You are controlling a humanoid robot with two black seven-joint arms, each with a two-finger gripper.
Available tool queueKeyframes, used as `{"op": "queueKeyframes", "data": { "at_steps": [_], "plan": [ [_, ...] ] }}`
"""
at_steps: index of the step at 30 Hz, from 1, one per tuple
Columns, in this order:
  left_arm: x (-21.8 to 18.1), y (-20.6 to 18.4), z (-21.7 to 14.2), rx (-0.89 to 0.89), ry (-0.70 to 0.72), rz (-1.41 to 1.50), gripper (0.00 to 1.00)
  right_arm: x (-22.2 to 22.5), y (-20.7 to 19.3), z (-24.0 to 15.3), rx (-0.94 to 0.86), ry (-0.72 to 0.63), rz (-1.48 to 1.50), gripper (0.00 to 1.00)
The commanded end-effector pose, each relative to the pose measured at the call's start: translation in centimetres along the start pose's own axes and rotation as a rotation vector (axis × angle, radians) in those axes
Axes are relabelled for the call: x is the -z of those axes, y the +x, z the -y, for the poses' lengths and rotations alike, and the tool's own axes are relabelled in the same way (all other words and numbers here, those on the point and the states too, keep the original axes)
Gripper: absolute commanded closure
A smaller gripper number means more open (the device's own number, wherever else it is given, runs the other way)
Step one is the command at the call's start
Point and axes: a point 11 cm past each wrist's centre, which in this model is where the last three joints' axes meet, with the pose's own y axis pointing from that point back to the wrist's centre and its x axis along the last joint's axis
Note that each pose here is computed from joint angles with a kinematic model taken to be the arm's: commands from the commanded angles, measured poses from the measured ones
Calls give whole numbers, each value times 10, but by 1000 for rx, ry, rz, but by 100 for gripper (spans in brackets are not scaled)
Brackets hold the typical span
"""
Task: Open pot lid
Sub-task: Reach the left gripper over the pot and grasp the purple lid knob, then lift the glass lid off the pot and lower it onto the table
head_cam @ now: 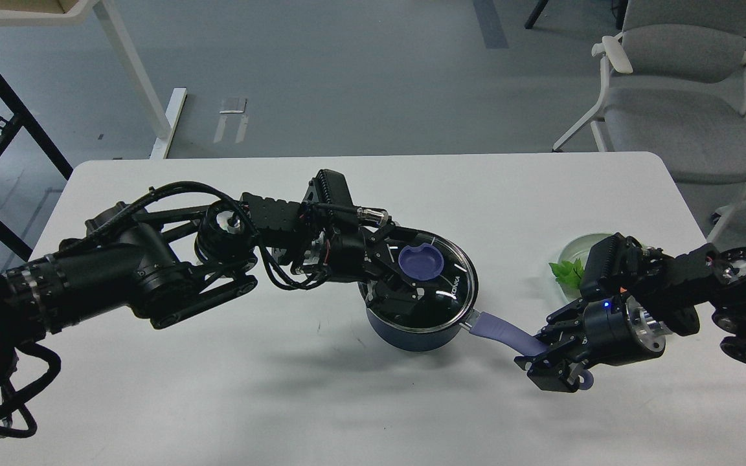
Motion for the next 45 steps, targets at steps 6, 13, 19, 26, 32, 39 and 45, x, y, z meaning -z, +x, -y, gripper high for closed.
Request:
{"op": "queueKeyframes", "data": {
  "at_steps": [6,13,19,26,32,39,45],
  "plan": [
    [2,-2,4,6,5,-5,4,0,-1,0,1,0,2,69],
    [-1,-7,5,10,0,-18,30,0,0,0,0,1,2,69],
    [-1,-5,6,4,5,-14,59,0,-1,-1,1,-2,3,69],
    [0,5,5,-27,26,5,69,-1,-2,-1,2,-2,5,69],
    [11,23,-20,-38,48,56,68,-1,-2,-1,2,-3,6,69],
    [18,9,-84,-37,94,50,68,-1,-1,-2,-1,-4,6,69],
    [30,-39,-151,-16,195,-3,68,-1,-2,-2,-1,-4,6,69]
  ]
}}
